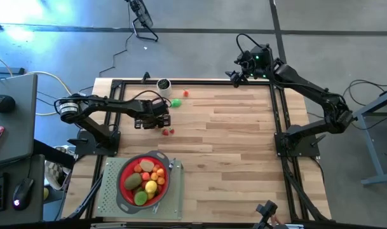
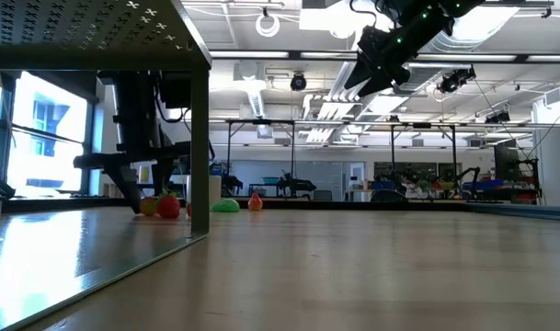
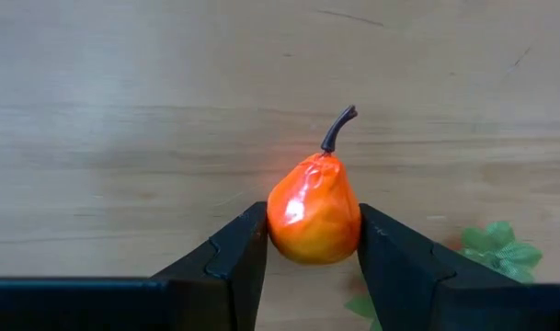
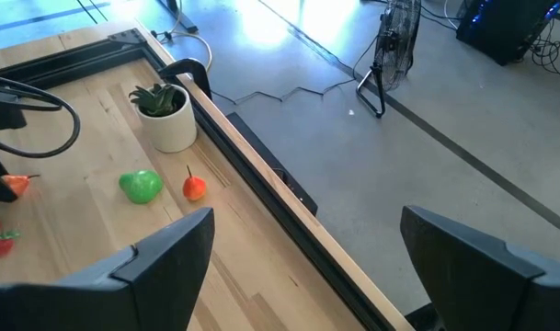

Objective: Pick & Place Fruit
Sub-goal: Put the pear into the red strainer bowl on the shelf

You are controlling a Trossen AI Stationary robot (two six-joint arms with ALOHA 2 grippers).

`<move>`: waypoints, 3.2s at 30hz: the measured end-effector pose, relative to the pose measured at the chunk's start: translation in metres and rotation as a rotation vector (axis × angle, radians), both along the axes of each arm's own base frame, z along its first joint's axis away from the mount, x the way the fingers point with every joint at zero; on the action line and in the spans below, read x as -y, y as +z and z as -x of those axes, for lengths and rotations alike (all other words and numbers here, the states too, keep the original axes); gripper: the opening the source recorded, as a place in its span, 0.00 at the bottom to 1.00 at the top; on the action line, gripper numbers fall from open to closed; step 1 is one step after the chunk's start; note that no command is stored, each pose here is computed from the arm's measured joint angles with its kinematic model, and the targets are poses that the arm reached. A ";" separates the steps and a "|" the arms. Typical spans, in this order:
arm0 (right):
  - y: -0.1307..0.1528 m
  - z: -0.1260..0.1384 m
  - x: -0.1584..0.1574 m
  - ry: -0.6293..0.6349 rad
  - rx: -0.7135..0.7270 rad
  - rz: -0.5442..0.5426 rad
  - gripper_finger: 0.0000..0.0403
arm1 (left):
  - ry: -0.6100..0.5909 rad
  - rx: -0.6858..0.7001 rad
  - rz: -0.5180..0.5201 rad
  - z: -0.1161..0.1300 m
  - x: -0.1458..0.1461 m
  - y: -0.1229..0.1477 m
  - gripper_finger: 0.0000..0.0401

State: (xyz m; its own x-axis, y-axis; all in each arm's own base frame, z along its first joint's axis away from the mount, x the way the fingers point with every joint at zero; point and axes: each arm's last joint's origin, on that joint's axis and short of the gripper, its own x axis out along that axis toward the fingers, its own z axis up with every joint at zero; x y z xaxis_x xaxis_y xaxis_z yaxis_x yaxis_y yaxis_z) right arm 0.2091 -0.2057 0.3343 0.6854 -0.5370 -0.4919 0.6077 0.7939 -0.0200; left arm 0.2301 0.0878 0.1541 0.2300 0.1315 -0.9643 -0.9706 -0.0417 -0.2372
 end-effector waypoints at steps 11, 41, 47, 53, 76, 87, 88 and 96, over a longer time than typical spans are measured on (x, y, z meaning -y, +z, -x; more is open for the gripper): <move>0.000 0.000 0.000 0.000 0.000 0.000 0.85 | -0.001 0.003 -0.001 0.000 0.000 0.000 0.34; 0.000 0.000 0.000 0.001 0.000 0.000 0.85 | -0.264 0.228 -0.116 -0.047 -0.018 0.091 0.32; 0.000 0.000 0.000 0.001 0.000 0.000 0.85 | -0.382 0.313 -0.229 -0.058 -0.022 0.153 0.32; 0.000 0.000 0.000 0.001 0.000 0.000 0.85 | -0.447 0.404 -0.333 -0.059 -0.022 0.209 0.32; 0.000 0.000 0.000 0.022 -0.023 0.031 0.85 | -0.573 0.649 -0.017 -0.064 0.088 0.275 0.32; 0.000 -0.001 0.000 -0.032 0.039 -0.049 0.85 | -0.522 0.589 0.324 -0.044 0.191 0.273 0.32; 0.000 -0.001 -0.001 -0.039 0.046 -0.058 0.85 | -0.505 0.561 0.354 -0.039 0.199 0.272 0.32; -0.007 -0.004 0.003 -0.054 0.040 -0.098 0.85 | -0.292 0.339 0.440 -0.004 0.240 0.260 0.32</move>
State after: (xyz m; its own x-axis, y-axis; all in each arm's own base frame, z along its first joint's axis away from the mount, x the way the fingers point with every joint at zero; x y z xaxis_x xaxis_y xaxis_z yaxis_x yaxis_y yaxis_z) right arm 0.2133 -0.2085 0.3271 0.6769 -0.5240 -0.5169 0.6481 0.7573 0.0811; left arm 0.2338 -0.1525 0.4138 0.4987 -0.3758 -0.7810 -0.8307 0.0500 -0.5545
